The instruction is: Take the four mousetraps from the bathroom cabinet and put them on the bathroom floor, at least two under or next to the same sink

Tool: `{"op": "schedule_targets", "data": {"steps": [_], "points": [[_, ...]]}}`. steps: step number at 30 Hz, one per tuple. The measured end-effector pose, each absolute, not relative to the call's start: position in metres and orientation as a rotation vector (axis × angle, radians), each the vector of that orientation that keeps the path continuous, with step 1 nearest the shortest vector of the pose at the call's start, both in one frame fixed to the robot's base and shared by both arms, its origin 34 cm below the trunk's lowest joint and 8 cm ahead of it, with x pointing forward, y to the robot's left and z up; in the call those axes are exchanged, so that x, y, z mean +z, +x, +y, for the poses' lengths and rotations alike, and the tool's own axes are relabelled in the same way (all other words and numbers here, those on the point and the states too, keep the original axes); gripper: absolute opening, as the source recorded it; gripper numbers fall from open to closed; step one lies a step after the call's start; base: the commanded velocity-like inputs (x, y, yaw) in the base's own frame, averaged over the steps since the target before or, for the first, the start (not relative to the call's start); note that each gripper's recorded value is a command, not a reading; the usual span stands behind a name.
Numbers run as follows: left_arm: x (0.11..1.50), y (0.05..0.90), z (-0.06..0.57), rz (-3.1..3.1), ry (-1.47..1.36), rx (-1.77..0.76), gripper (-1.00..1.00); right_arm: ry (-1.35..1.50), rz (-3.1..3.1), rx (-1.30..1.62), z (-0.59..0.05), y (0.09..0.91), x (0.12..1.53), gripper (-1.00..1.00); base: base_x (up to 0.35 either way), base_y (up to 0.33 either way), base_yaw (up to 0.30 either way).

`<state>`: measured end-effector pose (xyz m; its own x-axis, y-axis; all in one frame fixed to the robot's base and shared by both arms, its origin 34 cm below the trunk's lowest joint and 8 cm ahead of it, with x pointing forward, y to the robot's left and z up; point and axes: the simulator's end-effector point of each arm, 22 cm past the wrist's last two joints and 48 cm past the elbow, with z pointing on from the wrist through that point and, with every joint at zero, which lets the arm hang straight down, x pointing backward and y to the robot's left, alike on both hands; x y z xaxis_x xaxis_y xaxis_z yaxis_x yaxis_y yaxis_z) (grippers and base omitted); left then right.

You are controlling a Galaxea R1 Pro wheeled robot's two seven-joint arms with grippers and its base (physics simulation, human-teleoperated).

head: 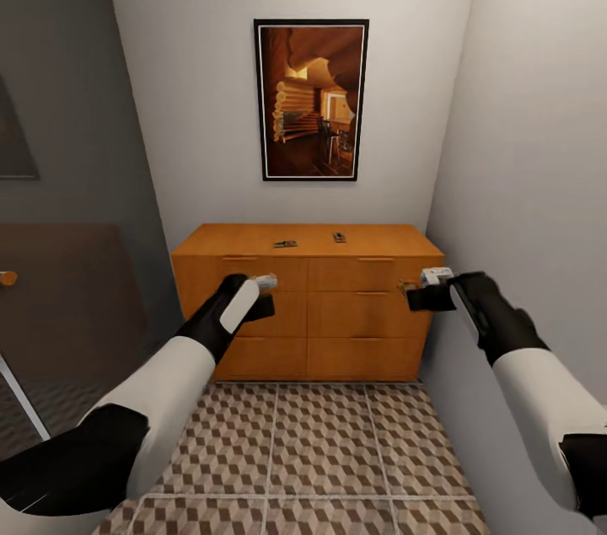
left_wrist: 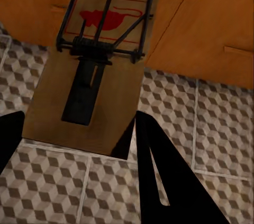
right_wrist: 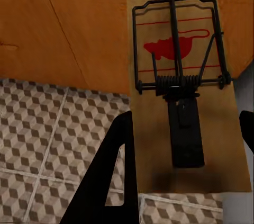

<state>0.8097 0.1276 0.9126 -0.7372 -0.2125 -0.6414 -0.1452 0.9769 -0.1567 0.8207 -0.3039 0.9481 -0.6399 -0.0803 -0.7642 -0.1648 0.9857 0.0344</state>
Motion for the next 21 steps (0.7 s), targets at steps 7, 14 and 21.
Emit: {"op": "schedule_targets", "data": {"steps": [7, 14, 21], "points": [[0.910, 0.835, 0.103, 2.200, -0.121, -0.134, -1.00, -0.238, 2.183, 0.134, -0.272, 0.810, 0.900, -1.00, 0.000, 0.000, 0.000], [0.907, 0.834, 0.099, 2.206, -0.092, -0.136, -1.00, -0.253, 2.145, 0.091, -0.268, 0.777, 0.875, -1.00, -0.075, -0.061, 0.000], [0.900, 0.829, 0.099, 2.247, -0.071, -0.126, -1.00, -0.249, 2.150, 0.083, -0.269, 0.772, 0.869, -1.00, -0.244, -0.197, 0.000]]}}
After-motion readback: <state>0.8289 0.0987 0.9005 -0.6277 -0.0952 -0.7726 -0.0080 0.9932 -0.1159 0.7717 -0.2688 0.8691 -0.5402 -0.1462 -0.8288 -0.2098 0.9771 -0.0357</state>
